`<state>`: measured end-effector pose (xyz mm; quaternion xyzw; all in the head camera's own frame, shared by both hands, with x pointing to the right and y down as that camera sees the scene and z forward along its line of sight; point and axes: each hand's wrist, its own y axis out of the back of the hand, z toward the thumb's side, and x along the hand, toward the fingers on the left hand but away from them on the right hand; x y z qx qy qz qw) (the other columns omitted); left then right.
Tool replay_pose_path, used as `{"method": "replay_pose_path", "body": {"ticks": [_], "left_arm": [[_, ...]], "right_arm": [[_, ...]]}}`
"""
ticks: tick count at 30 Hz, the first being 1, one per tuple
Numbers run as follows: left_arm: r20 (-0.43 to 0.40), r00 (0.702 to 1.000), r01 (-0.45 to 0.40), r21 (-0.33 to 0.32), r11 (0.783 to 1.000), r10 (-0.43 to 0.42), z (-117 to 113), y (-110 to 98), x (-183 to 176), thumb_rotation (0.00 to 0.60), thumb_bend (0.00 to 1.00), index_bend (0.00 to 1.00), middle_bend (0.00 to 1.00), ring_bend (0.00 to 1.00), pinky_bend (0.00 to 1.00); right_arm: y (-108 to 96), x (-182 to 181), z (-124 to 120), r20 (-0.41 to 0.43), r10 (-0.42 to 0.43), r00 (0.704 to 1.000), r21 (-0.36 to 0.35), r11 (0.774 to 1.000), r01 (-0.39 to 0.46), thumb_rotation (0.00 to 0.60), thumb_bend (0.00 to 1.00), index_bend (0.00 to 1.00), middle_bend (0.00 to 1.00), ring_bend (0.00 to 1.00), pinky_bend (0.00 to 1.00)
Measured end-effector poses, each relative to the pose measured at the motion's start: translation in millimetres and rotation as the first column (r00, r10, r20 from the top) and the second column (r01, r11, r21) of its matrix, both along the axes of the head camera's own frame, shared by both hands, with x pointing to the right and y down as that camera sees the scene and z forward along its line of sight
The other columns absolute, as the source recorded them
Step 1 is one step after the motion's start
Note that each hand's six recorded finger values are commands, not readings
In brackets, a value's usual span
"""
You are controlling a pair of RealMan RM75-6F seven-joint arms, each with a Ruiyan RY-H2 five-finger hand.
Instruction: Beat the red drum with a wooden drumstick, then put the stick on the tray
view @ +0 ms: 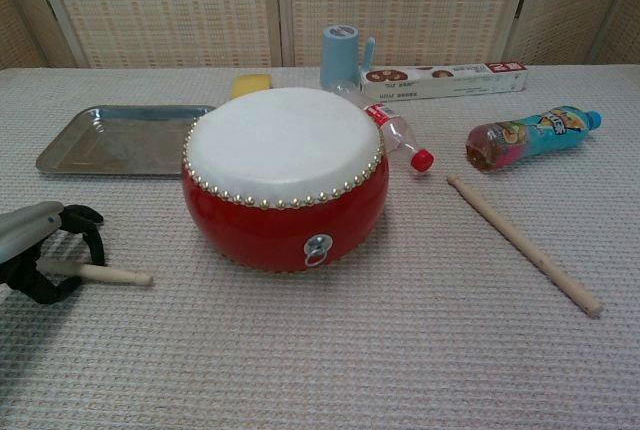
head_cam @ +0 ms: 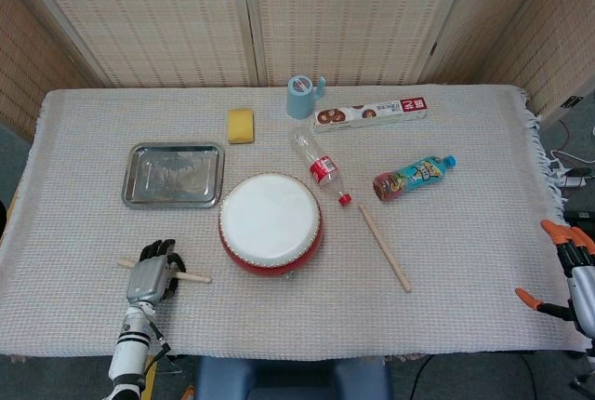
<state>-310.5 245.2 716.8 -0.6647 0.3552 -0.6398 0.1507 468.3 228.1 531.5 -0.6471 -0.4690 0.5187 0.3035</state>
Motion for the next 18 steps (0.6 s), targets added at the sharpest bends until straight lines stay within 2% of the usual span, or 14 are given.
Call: {"method": "replay_pose_path", "body": {"ticks": [5, 8, 11, 14, 17, 18], "left_arm": [[-0.024, 0.999, 0.032, 0.007, 0.999, -0.032, -1.4, -0.4, -2.9, 0.6, 0.42, 0.55, 0.12, 0.0, 0.0], [-0.07, 0.994, 0.085, 0.011, 0.996, -0.084, -3.7, -1.3, -5.1, 0.6, 0.42, 0.55, 0.13, 0.0, 0.0], [-0.148, 0.976, 0.162, 0.007, 0.987, -0.16, -8.0, -3.7, -8.6, 0.6, 0.42, 0.55, 0.14, 0.0, 0.0], [-0.244, 0.938, 0.256, 0.003, 0.967, -0.248, -14.9, -8.5, -14.8, 0.6, 0.41, 0.54, 0.15, 0.0, 0.0], [-0.345, 0.877, 0.356, 0.004, 0.934, -0.333, -23.5, -15.1, -22.5, 0.6, 0.41, 0.54, 0.15, 0.0, 0.0], [-0.386, 0.848, 0.395, 0.003, 0.919, -0.363, -26.9, -17.8, -25.4, 0.6, 0.41, 0.54, 0.15, 0.0, 0.0]], "right_arm": [[-0.5, -0.6, 0.0, 0.001, -0.002, 1.0, 0.001, 1.0, 0.002, 0.6, 0.11, 0.05, 0.09, 0.05, 0.08], [-0.8, -0.7, -0.6, 0.0, -0.002, 1.0, 0.003, 1.0, 0.002, 0.6, 0.11, 0.05, 0.09, 0.05, 0.08], [-0.8, -0.9, -0.8, -0.001, -0.003, 1.0, 0.003, 1.0, 0.003, 0.6, 0.11, 0.05, 0.09, 0.05, 0.08], [-0.8, -1.0, -0.6, -0.001, -0.002, 1.0, 0.003, 1.0, 0.002, 0.6, 0.11, 0.05, 0.09, 0.05, 0.08], [-1.0, -2.1, 0.2, 0.001, -0.005, 1.0, 0.002, 1.0, 0.005, 0.6, 0.11, 0.05, 0.09, 0.05, 0.08], [-1.1, -2.4, 0.2, 0.002, -0.006, 1.0, 0.002, 1.0, 0.006, 0.6, 0.11, 0.05, 0.09, 0.05, 0.08]]}}
